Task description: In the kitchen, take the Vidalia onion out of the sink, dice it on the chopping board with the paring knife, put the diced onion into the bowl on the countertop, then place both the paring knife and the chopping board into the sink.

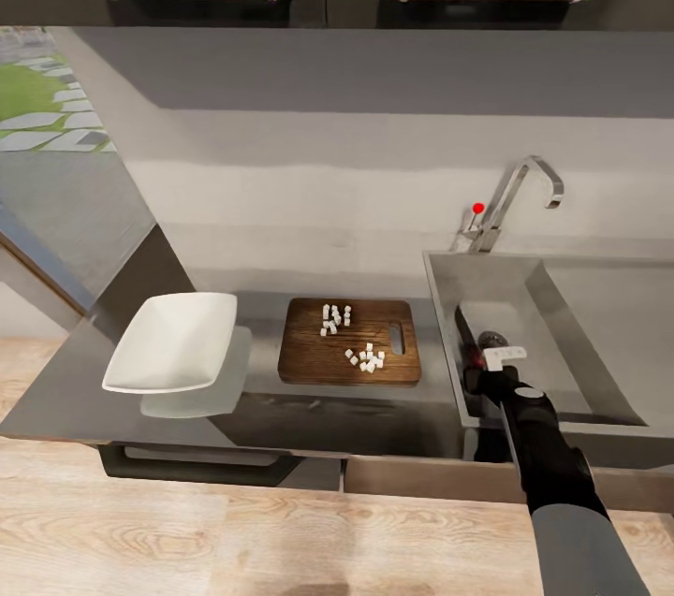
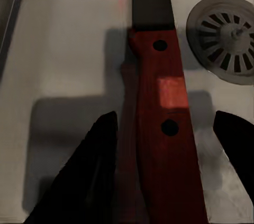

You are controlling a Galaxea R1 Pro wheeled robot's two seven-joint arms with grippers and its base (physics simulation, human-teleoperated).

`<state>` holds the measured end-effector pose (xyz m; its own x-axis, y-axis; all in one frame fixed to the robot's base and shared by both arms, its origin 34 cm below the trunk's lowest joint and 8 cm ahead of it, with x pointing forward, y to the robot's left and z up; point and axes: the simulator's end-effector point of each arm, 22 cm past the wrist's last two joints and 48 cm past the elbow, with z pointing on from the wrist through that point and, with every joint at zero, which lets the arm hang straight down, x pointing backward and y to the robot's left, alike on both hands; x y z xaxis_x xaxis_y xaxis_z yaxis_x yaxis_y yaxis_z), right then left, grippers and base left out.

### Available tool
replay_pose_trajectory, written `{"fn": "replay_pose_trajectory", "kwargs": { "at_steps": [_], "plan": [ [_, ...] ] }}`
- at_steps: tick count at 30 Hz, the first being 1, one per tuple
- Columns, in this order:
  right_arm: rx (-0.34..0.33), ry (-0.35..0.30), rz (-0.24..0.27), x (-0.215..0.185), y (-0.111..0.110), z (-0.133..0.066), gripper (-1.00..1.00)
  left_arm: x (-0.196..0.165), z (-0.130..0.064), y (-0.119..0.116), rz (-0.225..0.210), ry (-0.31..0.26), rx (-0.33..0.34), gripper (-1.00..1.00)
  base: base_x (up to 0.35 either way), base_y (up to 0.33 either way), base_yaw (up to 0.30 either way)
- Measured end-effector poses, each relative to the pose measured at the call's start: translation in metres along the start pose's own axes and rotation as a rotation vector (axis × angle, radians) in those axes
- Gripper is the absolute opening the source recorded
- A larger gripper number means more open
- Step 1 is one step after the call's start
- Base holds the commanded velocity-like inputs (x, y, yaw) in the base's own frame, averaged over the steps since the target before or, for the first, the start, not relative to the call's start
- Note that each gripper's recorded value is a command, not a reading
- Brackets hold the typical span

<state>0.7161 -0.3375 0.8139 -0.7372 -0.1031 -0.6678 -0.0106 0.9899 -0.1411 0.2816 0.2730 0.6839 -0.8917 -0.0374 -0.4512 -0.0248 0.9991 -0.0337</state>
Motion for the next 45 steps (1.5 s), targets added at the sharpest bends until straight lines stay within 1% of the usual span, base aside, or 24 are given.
{"fn": "replay_pose_trajectory", "kwargs": {
  "at_steps": [6,9,11,12,13,14,16,17,20,21,24,25,27,31,33,35,36,37,39,42,45],
  "plan": [
    [0.009,-0.032,-0.004,-0.012,-0.005,-0.003,1.0,0.0,0.0,0.0,0.0,0.0,0.0,1.0,0.0,0.0,0.0],
    [0.041,-0.094,-0.007,-0.04,-0.017,-0.014,1.0,0.0,0.0,0.0,0.001,0.0,-0.001,1.0,0.0,0.0,0.0],
    [0.075,-0.174,-0.011,-0.077,-0.029,-0.031,1.0,0.0,0.0,0.001,0.001,-0.001,-0.001,1.0,0.0,0.0,0.0],
    [0.098,-0.214,-0.008,-0.098,-0.038,-0.045,1.0,0.0,0.0,0.001,0.001,0.0,-0.001,1.0,0.0,0.0,0.0],
    [0.114,-0.229,0.0,-0.11,-0.044,-0.055,1.0,0.0,0.0,0.001,0.001,0.0,-0.001,1.0,0.0,0.0,0.0],
    [0.137,-0.231,0.018,-0.122,-0.053,-0.07,1.0,0.001,0.0,0.001,0.0,0.002,-0.001,1.0,0.0,0.0,0.0],
    [0.164,-0.226,0.047,-0.136,-0.063,-0.091,1.0,0.002,0.0,0.001,-0.001,0.005,-0.002,1.0,0.0,0.0,0.0],
    [0.17,-0.223,0.058,-0.139,-0.066,-0.098,1.0,0.003,0.0,0.001,-0.001,0.006,-0.002,1.0,0.0,0.0,0.0],
    [0.173,-0.221,0.067,-0.142,-0.067,-0.103,1.0,0.003,0.0,0.001,-0.001,0.006,-0.002,1.0,0.0,0.0,0.0],
    [0.167,-0.221,0.065,-0.143,-0.063,-0.104,1.0,0.003,0.0,0.001,-0.001,0.007,-0.002,1.0,0.0,0.0,0.0],
    [0.141,-0.224,0.037,-0.149,-0.047,-0.103,1.0,0.004,0.0,0.001,-0.002,0.009,-0.002,1.0,0.0,0.0,0.0],
    [0.139,-0.22,0.033,-0.149,-0.045,-0.103,1.0,0.004,0.0,0.001,-0.002,0.008,-0.002,1.0,0.0,0.0,0.0],
    [0.138,-0.207,0.041,-0.156,-0.045,-0.104,1.0,0.003,0.0,0.001,-0.002,0.008,-0.002,1.0,0.0,0.0,0.0],
    [0.137,-0.234,0.067,-0.195,-0.047,-0.112,1.0,0.001,0.0,0.0,-0.002,0.003,0.0,1.0,0.0,0.0,0.0],
    [0.105,-0.243,0.039,-0.209,-0.027,-0.114,1.0,0.002,0.0,0.0,-0.002,0.004,0.001,1.0,0.0,0.0,0.0],
    [0.051,-0.261,-0.025,-0.222,0.011,-0.116,1.0,0.003,0.0,0.0,-0.002,0.007,0.001,1.0,0.0,0.0,0.0],
    [0.039,-0.265,-0.038,-0.224,0.021,-0.117,1.0,0.003,0.0,0.0,-0.002,0.008,0.001,1.0,0.0,0.0,0.0],
    [0.021,-0.27,-0.045,-0.226,0.032,-0.118,1.0,0.004,0.0,0.0,-0.002,0.008,0.0,1.0,0.0,0.0,0.0],
    [0.003,-0.276,-0.049,-0.229,0.044,-0.119,1.0,0.004,0.0,0.0,-0.002,0.009,0.0,1.0,0.0,0.0,0.0],
    [-0.012,-0.296,-0.052,-0.234,0.053,-0.121,1.0,0.004,0.0,0.0,-0.002,0.01,0.0,1.0,0.0,0.0,0.0],
    [-0.052,-0.325,-0.035,-0.241,0.075,-0.126,1.0,0.004,0.0,0.0,-0.002,0.01,-0.001,1.0,0.0,0.0,0.0]
  ]
}}
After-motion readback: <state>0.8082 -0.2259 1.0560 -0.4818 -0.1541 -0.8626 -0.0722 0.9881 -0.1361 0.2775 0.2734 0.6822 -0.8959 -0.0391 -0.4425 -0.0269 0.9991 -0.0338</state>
